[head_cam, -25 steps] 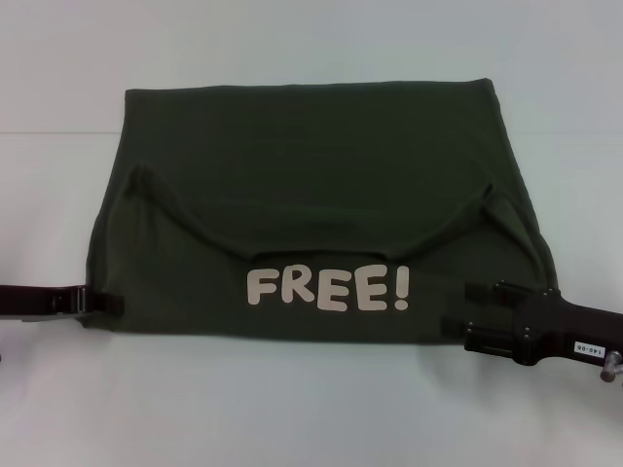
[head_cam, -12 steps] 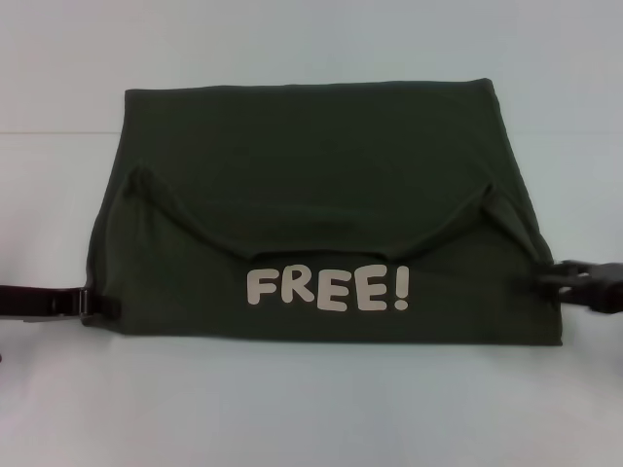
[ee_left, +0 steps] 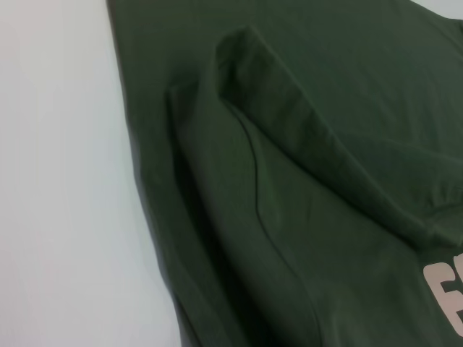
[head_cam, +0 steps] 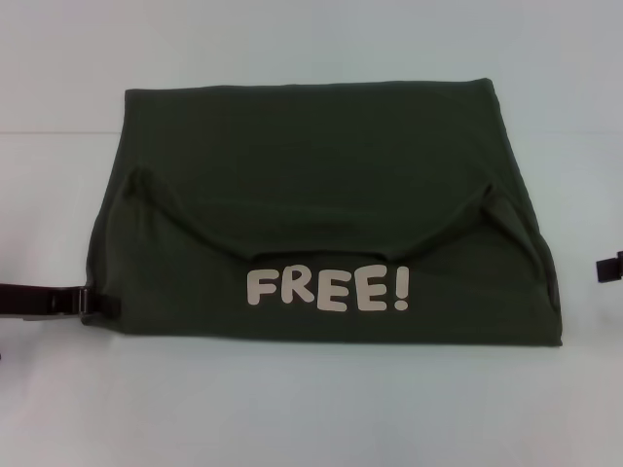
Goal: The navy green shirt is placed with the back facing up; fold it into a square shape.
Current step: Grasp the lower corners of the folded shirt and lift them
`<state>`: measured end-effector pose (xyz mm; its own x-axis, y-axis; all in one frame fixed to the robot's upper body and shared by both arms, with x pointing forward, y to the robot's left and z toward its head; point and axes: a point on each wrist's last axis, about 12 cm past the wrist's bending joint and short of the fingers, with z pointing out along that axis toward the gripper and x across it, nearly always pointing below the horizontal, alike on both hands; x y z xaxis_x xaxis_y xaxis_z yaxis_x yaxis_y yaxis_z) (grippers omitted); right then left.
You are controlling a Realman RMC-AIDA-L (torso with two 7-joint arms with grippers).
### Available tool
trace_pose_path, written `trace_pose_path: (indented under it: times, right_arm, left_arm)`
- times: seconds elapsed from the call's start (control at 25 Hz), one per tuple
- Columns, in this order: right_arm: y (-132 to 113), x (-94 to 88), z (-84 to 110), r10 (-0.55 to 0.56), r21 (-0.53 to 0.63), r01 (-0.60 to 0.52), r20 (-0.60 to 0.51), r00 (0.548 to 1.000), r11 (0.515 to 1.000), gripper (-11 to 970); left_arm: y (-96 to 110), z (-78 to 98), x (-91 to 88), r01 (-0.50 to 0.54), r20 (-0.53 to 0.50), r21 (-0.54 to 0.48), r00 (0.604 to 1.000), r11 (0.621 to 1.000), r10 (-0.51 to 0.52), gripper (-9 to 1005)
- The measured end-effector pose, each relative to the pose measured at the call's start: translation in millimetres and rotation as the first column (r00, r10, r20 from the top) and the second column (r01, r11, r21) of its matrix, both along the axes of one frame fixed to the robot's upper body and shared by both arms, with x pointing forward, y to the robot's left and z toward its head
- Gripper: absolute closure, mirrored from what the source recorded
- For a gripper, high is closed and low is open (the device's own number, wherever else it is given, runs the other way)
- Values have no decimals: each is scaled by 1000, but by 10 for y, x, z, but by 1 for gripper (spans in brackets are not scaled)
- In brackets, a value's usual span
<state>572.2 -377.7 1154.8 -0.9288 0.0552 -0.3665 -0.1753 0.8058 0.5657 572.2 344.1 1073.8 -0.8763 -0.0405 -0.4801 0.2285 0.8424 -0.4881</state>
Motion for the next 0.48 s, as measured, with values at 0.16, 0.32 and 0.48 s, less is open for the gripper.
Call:
trace_pose_path:
  times: [0.16,0.32,0.48]
  right_arm:
    - [150,131,-30,30,-69,-33,-36,999,997,152]
    - [281,217,-94,48,-95,-53,-54,997,994,154]
    - [386,265,-168,76,-119,-84,-75,994,989,155]
  left_arm:
    - [0,0,-1,0,0,0,1000,1000,0,968]
    - [9,3,-2,0,0,1,1000,1000,0,968]
    - [16,9,-2,2,-1,1,1000,1000,-2,967]
